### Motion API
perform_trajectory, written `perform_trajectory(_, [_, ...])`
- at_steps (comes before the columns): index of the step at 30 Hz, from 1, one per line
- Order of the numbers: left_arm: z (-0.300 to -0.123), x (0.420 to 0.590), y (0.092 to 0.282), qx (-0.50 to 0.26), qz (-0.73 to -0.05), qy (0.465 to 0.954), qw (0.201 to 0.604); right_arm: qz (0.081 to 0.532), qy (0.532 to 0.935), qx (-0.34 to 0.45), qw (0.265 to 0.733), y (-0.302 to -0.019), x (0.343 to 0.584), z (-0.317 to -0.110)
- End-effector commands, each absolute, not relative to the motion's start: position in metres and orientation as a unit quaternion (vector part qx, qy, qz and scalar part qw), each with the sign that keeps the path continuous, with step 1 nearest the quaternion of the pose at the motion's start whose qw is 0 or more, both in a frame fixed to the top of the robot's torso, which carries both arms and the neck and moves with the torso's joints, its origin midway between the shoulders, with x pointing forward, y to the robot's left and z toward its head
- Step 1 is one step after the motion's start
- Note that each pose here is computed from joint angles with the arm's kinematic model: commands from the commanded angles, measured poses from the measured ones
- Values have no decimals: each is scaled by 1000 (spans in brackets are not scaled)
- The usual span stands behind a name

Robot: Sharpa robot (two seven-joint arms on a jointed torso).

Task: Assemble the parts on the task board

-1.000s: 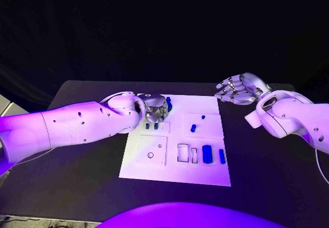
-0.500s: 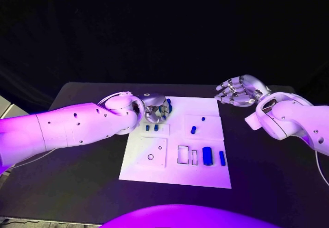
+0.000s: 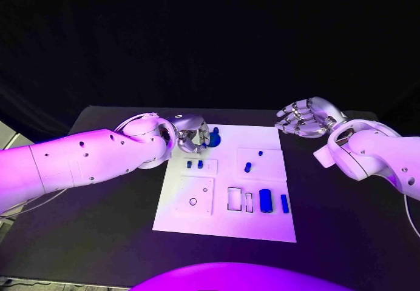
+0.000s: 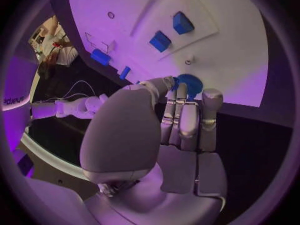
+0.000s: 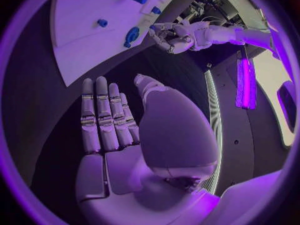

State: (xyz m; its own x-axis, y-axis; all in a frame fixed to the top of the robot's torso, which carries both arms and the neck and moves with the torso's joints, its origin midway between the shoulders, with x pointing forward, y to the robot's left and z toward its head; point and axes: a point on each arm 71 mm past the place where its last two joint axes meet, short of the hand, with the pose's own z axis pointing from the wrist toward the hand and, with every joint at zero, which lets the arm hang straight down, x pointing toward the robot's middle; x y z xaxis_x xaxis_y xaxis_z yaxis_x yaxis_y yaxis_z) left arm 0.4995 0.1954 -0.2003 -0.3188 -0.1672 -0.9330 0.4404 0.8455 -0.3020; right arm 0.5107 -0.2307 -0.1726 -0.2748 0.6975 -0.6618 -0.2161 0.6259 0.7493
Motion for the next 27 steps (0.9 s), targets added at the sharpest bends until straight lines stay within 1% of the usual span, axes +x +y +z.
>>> perform_trajectory(1, [-205, 499, 197, 86, -262, 781, 561, 401, 694, 167, 574, -230, 510, -173])
perform_trajectory(8, [-210, 501, 204, 86, -249, 786, 560, 401, 694, 167, 574, -230, 510, -172])
perform_trajectory(27, [-214, 499, 210, 91, -239, 794, 552, 401, 693, 167, 575, -230, 510, -172])
